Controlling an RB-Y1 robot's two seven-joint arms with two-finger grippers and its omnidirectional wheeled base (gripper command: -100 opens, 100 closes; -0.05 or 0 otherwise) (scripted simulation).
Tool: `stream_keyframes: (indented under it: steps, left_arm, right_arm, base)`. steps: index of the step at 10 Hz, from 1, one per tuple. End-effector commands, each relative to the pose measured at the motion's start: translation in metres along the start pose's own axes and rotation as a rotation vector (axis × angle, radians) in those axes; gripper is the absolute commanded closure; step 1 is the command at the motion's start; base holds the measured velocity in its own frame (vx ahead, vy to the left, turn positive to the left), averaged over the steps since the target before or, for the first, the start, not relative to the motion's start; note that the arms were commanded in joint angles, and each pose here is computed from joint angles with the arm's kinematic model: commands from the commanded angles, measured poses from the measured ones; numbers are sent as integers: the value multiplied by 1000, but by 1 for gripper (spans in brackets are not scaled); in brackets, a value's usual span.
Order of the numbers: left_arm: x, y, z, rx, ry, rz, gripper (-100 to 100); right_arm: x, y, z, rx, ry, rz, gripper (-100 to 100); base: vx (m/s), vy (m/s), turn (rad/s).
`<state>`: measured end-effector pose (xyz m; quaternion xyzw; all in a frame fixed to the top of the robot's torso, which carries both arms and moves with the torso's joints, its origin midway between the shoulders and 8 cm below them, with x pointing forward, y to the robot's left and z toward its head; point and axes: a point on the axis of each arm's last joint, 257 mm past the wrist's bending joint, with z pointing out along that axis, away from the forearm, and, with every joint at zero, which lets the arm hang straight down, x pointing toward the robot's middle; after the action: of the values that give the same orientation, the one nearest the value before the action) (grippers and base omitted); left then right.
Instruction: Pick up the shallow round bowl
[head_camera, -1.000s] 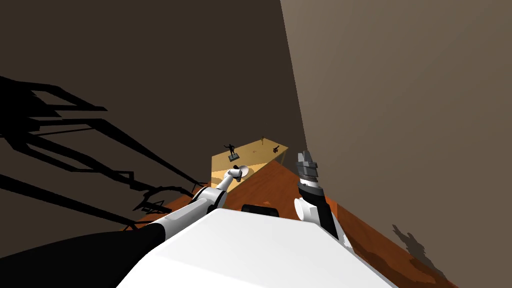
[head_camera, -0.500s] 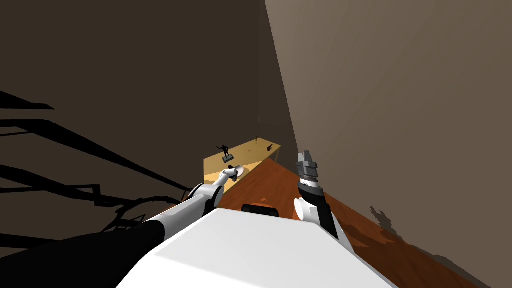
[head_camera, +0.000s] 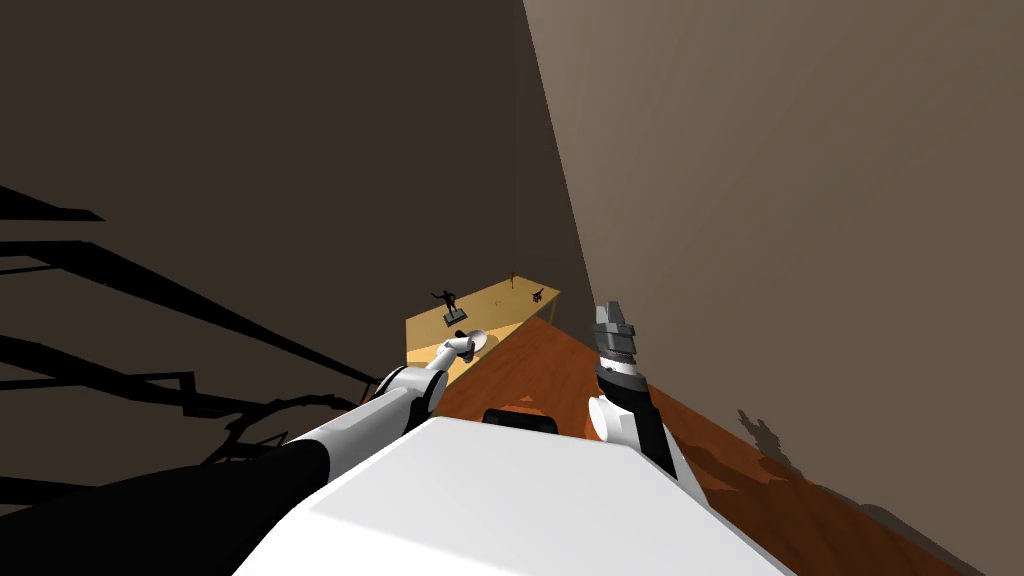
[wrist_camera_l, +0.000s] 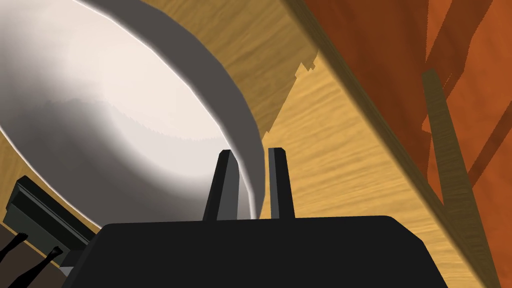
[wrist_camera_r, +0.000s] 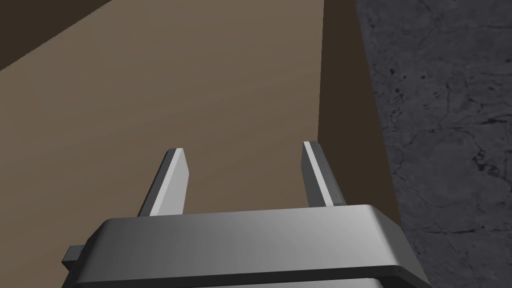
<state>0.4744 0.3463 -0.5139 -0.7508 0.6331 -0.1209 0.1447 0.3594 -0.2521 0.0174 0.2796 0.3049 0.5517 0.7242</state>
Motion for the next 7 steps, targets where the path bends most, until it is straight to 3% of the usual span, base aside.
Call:
stream_keyframes:
  steps: [1,2,3,4,5,7]
  left_arm:
    - [0,0,0,0,0,0,100]
    - [0,1,0,-1,0,0,100]
    - [0,1,0,-2,0,0,0]
    - [15,3,0,-6,7,34,100]
    - [34,6,0,-11,18,70,100]
    - [32,11,1,-21,16,68,100]
  right_arm:
    - [0,0,0,0,0,0,0]
    - [0,0,0,0,0,0,0]
    - [0,0,0,0,0,0,0]
    - [0,0,0,0,0,0,0]
    - [0,0,0,0,0,0,0]
    - [0,0,0,0,0,0,0]
  base:
    - [0,0,0]
    - [0,0,0]
    - [0,0,0]
    - [36,29,242]
    - [75,47,358]
    - [38,24,60]
